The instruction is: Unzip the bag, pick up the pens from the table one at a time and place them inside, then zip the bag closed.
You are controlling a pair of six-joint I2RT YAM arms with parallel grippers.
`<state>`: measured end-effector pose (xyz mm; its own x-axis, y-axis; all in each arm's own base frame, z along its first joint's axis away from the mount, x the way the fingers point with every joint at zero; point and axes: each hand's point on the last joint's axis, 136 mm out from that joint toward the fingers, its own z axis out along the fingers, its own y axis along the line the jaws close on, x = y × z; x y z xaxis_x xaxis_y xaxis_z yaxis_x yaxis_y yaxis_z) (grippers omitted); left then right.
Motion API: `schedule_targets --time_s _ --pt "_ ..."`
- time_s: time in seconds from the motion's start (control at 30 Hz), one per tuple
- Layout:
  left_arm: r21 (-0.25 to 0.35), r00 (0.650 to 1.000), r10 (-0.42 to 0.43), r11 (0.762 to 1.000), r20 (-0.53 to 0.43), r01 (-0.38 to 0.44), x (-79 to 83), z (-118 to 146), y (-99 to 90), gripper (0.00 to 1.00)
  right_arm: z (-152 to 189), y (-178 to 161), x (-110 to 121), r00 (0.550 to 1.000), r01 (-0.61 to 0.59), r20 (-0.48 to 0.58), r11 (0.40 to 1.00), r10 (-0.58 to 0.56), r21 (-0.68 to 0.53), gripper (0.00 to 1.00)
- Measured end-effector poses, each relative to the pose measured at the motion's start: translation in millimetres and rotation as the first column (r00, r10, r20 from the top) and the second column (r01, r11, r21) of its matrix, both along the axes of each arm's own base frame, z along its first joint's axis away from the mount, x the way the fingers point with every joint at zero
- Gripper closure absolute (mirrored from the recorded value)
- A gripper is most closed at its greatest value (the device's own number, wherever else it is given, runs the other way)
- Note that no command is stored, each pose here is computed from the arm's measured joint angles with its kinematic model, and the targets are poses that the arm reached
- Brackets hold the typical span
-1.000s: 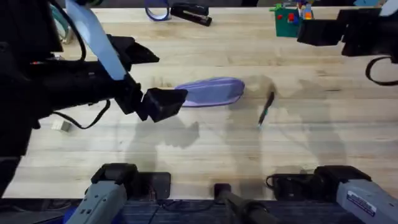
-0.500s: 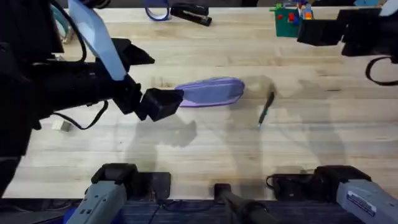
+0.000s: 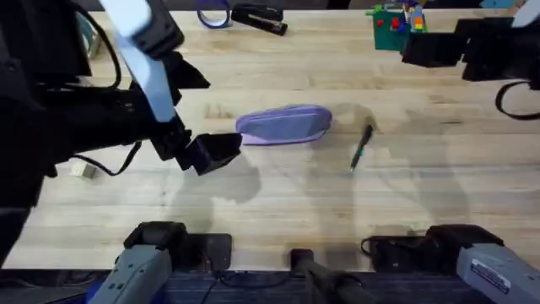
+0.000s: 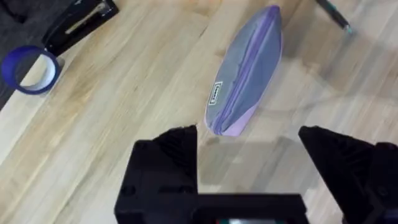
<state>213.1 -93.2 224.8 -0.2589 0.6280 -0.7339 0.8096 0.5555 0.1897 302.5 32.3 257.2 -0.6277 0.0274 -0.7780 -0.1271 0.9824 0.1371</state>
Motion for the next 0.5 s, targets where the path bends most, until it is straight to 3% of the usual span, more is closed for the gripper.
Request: schedule_targets --time_s 0.27,0.5 --pt "0.064 0.995 -0.092 0.993 -0.041 0.095 11.4 -22 0.0 0.008 -1 0 -1 1.0 0.0 -0.004 1.0 0.0 0.0 0.005" --pt "0.079 0.981 -0.167 0.981 -0.099 0.175 20.2 -44 -2.5 0.008 -3 0 -2 1.0 0.0 -0.015 1.0 0.0 0.0 0.005"
